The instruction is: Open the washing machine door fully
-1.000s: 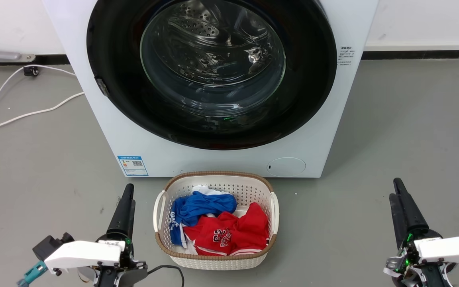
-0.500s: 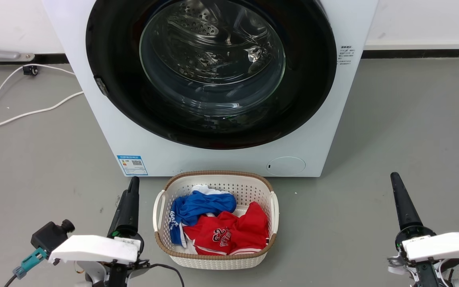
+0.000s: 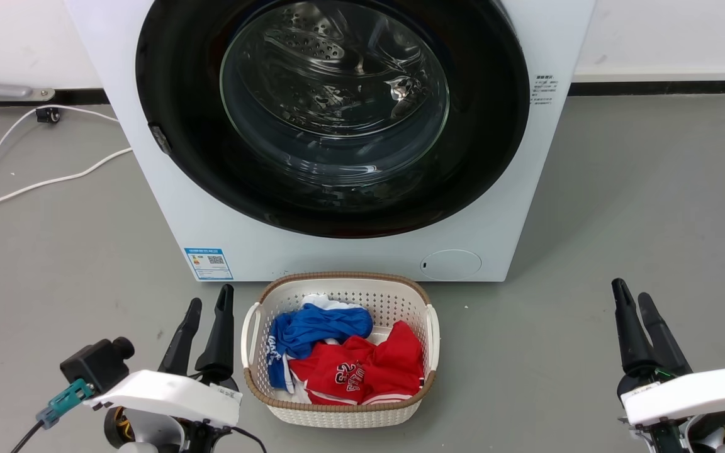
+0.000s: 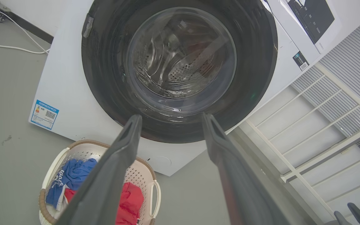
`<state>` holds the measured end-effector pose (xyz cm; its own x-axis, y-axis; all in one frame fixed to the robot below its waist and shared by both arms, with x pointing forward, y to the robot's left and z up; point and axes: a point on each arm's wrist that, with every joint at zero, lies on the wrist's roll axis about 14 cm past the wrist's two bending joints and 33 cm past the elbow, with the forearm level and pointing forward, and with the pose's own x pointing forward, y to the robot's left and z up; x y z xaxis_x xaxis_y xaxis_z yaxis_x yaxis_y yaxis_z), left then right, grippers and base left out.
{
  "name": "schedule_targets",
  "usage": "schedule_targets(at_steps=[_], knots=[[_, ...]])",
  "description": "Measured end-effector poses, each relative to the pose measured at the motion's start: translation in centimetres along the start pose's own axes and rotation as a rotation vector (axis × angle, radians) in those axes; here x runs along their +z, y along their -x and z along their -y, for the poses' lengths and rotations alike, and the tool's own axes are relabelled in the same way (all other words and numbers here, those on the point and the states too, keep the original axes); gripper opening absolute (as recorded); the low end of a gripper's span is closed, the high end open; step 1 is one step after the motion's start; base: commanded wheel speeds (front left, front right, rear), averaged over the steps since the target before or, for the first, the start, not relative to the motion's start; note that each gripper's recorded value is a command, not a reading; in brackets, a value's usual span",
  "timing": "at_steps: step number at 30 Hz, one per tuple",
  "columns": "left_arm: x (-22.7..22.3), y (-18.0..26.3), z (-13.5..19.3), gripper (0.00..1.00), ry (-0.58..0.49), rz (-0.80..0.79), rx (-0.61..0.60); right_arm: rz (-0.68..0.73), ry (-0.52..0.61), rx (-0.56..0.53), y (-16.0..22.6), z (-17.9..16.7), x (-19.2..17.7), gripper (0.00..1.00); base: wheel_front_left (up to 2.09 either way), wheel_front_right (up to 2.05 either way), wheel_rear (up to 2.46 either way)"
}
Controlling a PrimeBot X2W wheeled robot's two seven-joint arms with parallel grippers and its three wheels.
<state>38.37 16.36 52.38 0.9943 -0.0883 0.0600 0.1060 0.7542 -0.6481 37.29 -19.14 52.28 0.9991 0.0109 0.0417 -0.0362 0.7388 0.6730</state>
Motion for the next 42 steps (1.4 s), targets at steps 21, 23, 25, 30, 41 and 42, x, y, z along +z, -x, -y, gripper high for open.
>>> schedule_targets(at_steps=[21, 23, 25, 30, 41, 42], knots=[[-0.9, 0.2, 0.9, 1.0, -0.401, -0.03, -0.053, -0.035, 0.302, 0.009, 0.8, -0.3, 0.0, 1.0, 0.0, 0.0, 0.0], [-1.0, 0.2, 1.0, 1.0, -0.426, -0.03, -0.06, -0.041, 0.326, 0.009, 0.9, -0.3, -0.1, 1.0, 0.0, 0.0, 0.0], [-1.0, 0.2, 1.2, 1.0, -0.45, -0.03, -0.068, -0.047, 0.341, 0.005, 1.0, -0.2, -0.2, 1.0, 0.0, 0.0, 0.0], [-1.3, 0.2, 1.4, 1.0, -0.494, -0.032, -0.085, -0.058, 0.393, 0.001, 1.2, 0.0, -0.2, 1.0, 0.0, 0.0, 0.0], [-1.9, 0.2, 1.6, 1.0, -0.569, -0.035, -0.102, -0.066, 0.509, 0.005, 1.4, -0.2, -0.2, 1.0, 0.0, 0.0, 0.0], [-1.9, 0.2, 1.6, 1.0, -0.572, -0.033, -0.103, -0.068, 0.519, 0.005, 1.4, -0.2, -0.2, 1.0, 0.0, 0.0, 0.0]])
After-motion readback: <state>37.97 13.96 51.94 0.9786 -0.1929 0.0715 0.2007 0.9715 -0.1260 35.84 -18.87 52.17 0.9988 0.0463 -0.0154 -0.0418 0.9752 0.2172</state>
